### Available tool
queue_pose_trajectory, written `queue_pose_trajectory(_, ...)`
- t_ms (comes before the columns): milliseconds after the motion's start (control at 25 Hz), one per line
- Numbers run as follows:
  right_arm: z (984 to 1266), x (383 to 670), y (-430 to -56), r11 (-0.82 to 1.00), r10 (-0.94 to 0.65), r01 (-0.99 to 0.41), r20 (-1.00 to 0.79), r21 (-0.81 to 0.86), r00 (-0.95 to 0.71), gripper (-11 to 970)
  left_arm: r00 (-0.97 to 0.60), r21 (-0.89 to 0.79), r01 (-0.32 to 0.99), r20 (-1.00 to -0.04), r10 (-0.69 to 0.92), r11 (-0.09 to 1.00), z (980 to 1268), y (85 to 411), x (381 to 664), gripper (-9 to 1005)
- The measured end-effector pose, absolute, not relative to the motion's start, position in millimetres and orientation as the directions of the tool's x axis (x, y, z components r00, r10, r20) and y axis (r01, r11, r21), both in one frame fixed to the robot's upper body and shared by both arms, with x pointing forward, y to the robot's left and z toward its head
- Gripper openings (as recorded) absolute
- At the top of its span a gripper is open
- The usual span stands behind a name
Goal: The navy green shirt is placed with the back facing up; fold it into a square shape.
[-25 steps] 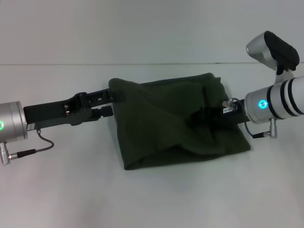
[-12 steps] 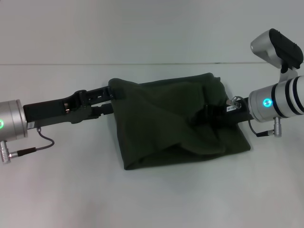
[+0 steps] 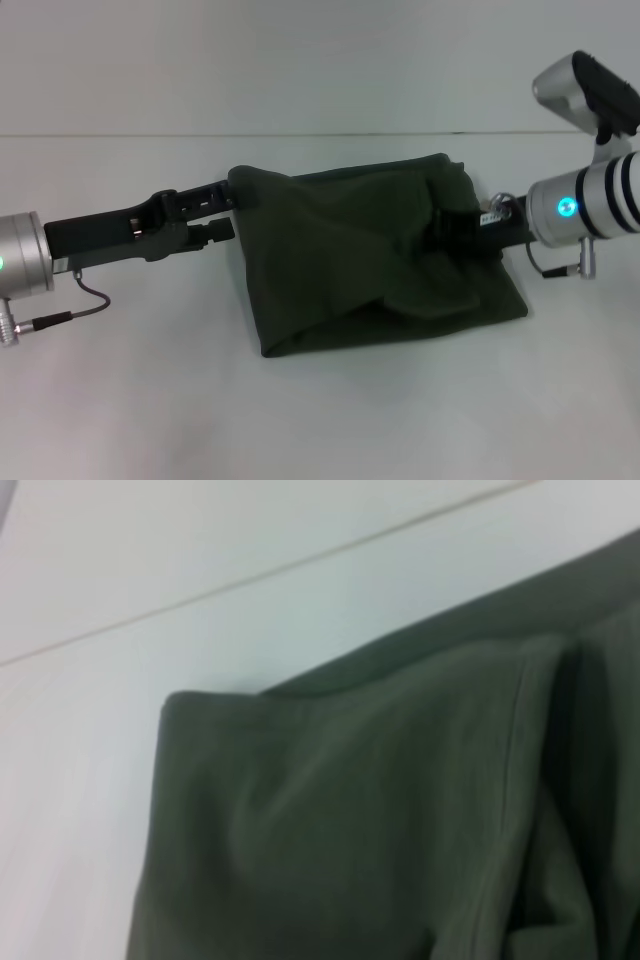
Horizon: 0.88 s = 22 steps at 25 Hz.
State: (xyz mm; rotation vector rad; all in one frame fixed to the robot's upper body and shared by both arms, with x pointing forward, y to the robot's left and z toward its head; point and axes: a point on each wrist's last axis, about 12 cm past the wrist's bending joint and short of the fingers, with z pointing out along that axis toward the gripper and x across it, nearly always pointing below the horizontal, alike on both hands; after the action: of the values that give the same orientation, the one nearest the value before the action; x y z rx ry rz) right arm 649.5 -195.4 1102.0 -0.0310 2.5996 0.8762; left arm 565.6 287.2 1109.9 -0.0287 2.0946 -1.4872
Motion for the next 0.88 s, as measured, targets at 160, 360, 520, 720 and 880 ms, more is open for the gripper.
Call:
queue_pose_trajectory(160,1114,655,-196,0.801,0.095,-0.18,-0.418,0.571,-0.904,32,-0.836,-0.876,0.297,-0.431,-0.34,0.38,1110,289,565,947)
queue_pose_trajectory(360,1138,661,-197,0.785,0.081,-0.229,-0.462,0.576,-0.883,32,-0.83,-0.88,0.299,-0.431,-0.353,0.37,1112,292,565,947)
queue_pose_trajectory(520,1153,666,-194,0.775,0.077,-0.255,-0.487,0.578,-0.87,32,-0.819,-0.883,0.301,-0.433,-0.377,0.359,1114,295,565,947)
queue_pose_trajectory(720,1173,675,-197,0.778,0.089,-0.273,-0.53,0.565,-0.844,32,-0.795,-0.889,0.308,-0.436,-0.422,0.34,1118,300,566,946)
queue_pose_trajectory(880,1186,685,-194,0.786,0.092,-0.291,-0.569,0.545,-0.817,32,-0.767,-0.892,0.317,-0.441,-0.467,0.322,1121,306,566,946)
